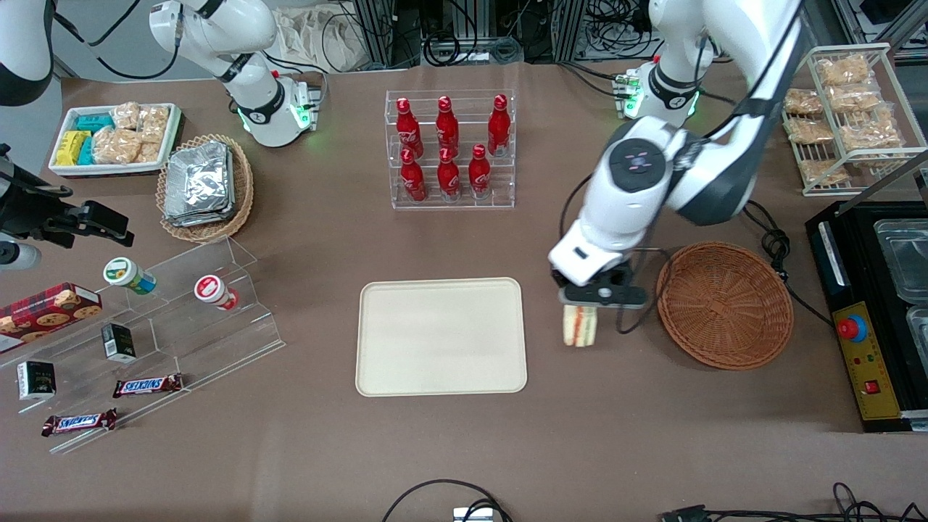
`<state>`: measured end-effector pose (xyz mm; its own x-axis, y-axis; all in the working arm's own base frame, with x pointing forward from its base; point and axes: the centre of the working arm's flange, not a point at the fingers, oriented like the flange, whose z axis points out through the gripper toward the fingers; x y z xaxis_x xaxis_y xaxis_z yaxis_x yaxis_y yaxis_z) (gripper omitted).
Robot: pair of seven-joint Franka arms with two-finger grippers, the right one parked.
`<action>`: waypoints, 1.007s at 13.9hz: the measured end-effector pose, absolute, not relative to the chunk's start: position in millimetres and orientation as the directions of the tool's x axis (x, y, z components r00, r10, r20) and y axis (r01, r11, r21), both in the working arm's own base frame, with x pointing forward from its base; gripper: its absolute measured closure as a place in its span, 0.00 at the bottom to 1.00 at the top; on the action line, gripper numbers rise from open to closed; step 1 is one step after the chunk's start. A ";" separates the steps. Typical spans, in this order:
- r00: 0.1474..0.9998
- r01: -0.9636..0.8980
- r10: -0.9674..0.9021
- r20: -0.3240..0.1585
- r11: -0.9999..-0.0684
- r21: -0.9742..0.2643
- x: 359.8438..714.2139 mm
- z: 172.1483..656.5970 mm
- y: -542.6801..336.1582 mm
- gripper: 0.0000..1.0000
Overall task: Place sandwich from basket to tray
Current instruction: 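Carry the sandwich over the cream tray and lower it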
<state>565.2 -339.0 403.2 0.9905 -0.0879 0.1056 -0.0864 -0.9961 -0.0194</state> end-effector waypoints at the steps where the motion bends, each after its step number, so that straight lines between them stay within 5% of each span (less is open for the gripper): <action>1: 0.991 -0.085 -0.087 0.099 -0.996 -0.027 566.7 393.1 -359.3 0.78; 14: 0.997 -0.071 -0.071 0.041 -0.997 0.016 599.7 272.6 -459.4 0.78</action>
<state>599.7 -459.4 272.6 0.9967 -0.0707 0.0410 -0.0714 -0.9973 0.0161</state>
